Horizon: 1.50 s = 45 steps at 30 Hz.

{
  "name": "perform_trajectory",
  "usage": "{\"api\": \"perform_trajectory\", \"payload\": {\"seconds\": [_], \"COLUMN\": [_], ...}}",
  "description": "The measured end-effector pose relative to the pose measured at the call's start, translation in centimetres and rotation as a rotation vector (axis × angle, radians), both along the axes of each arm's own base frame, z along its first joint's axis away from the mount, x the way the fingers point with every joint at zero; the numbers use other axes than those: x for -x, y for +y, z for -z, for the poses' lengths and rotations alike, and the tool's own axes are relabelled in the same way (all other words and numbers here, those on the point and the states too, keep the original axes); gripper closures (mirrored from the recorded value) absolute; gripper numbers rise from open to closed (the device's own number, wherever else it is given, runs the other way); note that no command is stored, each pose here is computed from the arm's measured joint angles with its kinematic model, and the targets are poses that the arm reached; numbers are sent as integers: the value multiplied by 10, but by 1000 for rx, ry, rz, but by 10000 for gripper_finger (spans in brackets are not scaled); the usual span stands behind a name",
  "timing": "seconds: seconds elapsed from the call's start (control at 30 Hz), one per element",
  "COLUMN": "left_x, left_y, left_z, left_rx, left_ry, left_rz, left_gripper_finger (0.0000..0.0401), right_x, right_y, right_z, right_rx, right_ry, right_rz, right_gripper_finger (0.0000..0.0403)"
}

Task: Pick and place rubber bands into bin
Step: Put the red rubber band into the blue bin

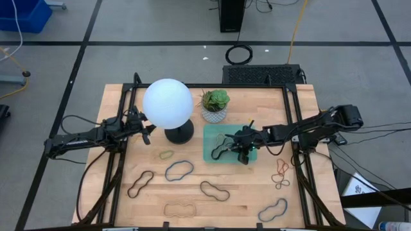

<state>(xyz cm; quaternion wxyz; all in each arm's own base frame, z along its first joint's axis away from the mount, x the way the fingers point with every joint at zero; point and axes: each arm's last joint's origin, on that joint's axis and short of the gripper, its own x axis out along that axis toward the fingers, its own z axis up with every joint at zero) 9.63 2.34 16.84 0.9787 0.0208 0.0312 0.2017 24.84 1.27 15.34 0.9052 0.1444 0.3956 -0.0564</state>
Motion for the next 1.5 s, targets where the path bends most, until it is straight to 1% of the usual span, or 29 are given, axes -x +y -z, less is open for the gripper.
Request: {"api": "perform_trajectory", "payload": {"seconds": [0.27, 0.43, 0.53, 0.63, 0.73, 0.8, 0.9, 1.0, 1.13, 1.23, 1.33, 1.5], "left_x": [0, 0, 0, 0, 0, 0, 0, 0, 0, 0, 0, 0], "left_y": [0, 0, 0, 0, 0, 0, 0, 0, 0, 0, 0, 0], "left_z": [0, 0, 0, 0, 0, 0, 0, 0, 0, 0, 0, 0], "left_rx": [0, 0, 0, 0, 0, 0, 0, 0, 0, 0, 2, 5], "left_ry": [0, 0, 0, 0, 0, 0, 0, 0, 0, 0, -1, -2], "left_rz": [0, 0, 0, 0, 0, 0, 0, 0, 0, 0, 0, -1], "left_gripper_finger": [215, 215, 215, 215, 215, 215, 215, 215, 215, 215, 215, 215], "right_x": [9, 22, 32, 42, 50, 53, 60, 70, 87, 96, 103, 113], "right_y": [-4, -1, 3, 7, 13, 18, 26, 31, 40, 46, 50, 51], "right_z": [-29, -51, -59, -67, -76, -82, -90, -90, -82, -72, -63, -46], "right_rx": [38, 112, 148, 189, 220, 213, 171, 124, 9, -44, -87, -93], "right_ry": [-125, -206, -207, -116, 39, 134, 269, 419, 609, 692, 738, 794], "right_rz": [-28, -101, -135, -98, -57, -38, 5, 94, 223, 309, 372, 475], "right_gripper_finger": [283, 282, 280, 281, 283, 284, 282, 282, 285, 286, 286, 286]}}
